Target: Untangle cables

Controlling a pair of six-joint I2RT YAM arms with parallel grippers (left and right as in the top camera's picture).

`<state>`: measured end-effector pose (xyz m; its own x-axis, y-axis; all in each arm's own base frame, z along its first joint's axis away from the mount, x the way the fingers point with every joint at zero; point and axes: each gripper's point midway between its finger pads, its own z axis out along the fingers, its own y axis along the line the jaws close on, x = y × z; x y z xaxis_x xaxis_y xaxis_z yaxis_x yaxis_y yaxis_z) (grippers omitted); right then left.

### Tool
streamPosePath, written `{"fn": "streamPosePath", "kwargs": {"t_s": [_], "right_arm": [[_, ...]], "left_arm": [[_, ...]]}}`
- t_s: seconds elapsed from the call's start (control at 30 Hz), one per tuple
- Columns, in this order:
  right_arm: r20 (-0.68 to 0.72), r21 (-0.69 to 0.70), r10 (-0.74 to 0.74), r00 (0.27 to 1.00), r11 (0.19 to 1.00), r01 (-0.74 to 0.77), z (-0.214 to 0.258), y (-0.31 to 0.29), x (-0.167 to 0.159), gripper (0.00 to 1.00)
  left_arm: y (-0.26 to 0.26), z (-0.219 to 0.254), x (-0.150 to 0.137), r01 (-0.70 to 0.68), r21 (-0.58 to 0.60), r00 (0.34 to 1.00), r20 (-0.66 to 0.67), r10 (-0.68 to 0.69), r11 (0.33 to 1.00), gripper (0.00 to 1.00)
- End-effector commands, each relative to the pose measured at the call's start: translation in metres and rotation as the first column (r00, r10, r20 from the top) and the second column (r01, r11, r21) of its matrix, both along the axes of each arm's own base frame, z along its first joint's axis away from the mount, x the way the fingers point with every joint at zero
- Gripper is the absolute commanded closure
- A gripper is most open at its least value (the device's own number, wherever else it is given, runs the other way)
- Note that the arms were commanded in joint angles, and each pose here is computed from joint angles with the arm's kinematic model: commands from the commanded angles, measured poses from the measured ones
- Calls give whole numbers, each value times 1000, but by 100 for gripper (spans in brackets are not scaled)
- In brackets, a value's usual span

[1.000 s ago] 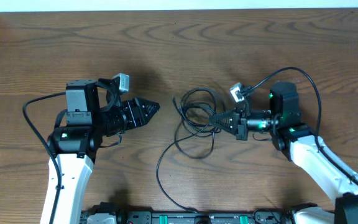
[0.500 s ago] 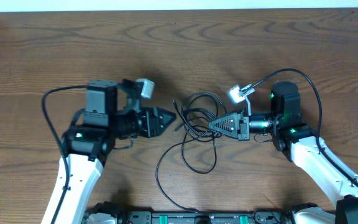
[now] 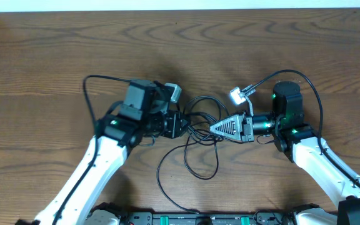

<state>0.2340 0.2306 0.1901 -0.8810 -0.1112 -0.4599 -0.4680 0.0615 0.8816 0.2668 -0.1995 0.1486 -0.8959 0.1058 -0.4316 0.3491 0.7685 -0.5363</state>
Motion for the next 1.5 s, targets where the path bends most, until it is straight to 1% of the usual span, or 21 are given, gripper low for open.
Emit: {"fn": "streamPosePath", "kwargs": {"t_s": [0.0,0.03,0.2,0.33,0.47,0.6,0.7,0.8,0.83,0.9,1.0,1.07,1.17,1.3,1.33,1.43,1.47], "right_arm": [[19,34,45,999,998,-45,15,1,-5,99],[23,37,49,999,998,-50,16,1,-5,99],[58,67,89,994,993,-93,23,1,-11,99],[21,67,85,996,994,-86,24,-1,-10,99],[44,95,131,990,986,-134,31,-3,-16,99],[52,107,142,989,983,-146,43,-5,-14,99],[144,115,130,981,982,-147,60,-6,-9,99],[285,129,83,955,984,-124,87,-12,-4,99],[351,139,52,935,984,-107,98,-17,-2,99],[434,165,-18,901,984,-60,116,-27,2,99],[552,184,-93,829,983,-12,130,-44,5,99],[571,176,-113,813,984,13,128,-52,10,99],[535,160,-110,838,987,27,117,-56,20,99],[423,145,-111,899,988,54,92,-55,35,99],[399,143,-122,909,987,69,86,-55,39,99],[293,124,-203,934,977,173,64,-56,58,99],[250,103,-247,936,968,228,53,-56,66,99]], "left_arm": [[11,-35,12,-146,132,986,-58,155,980,88],[12,-40,13,-161,148,983,-64,172,976,92],[20,-61,20,-226,216,964,-89,249,950,92],[31,-68,29,-273,273,954,-49,297,922,92],[50,-72,38,-364,340,923,5,386,867,92],[58,-74,44,-394,373,912,43,408,840,93],[66,-78,46,-412,408,903,65,424,815,92],[71,-85,46,-415,438,900,67,432,798,92],[71,-88,46,-412,444,900,61,431,796,92],[72,-93,44,-403,458,901,49,431,792,92],[72,-100,41,-392,473,902,30,430,789,92],[70,-101,39,-386,466,902,12,431,796,92],[55,-97,39,-358,405,915,-24,402,841,92],[23,-75,42,-256,252,962,-24,270,933,92],[18,-68,42,-246,218,966,-20,256,944,91],[7,-43,43,-225,129,974,13,226,966,83],[6,-35,42,-226,112,974,30,224,968,76]]}}
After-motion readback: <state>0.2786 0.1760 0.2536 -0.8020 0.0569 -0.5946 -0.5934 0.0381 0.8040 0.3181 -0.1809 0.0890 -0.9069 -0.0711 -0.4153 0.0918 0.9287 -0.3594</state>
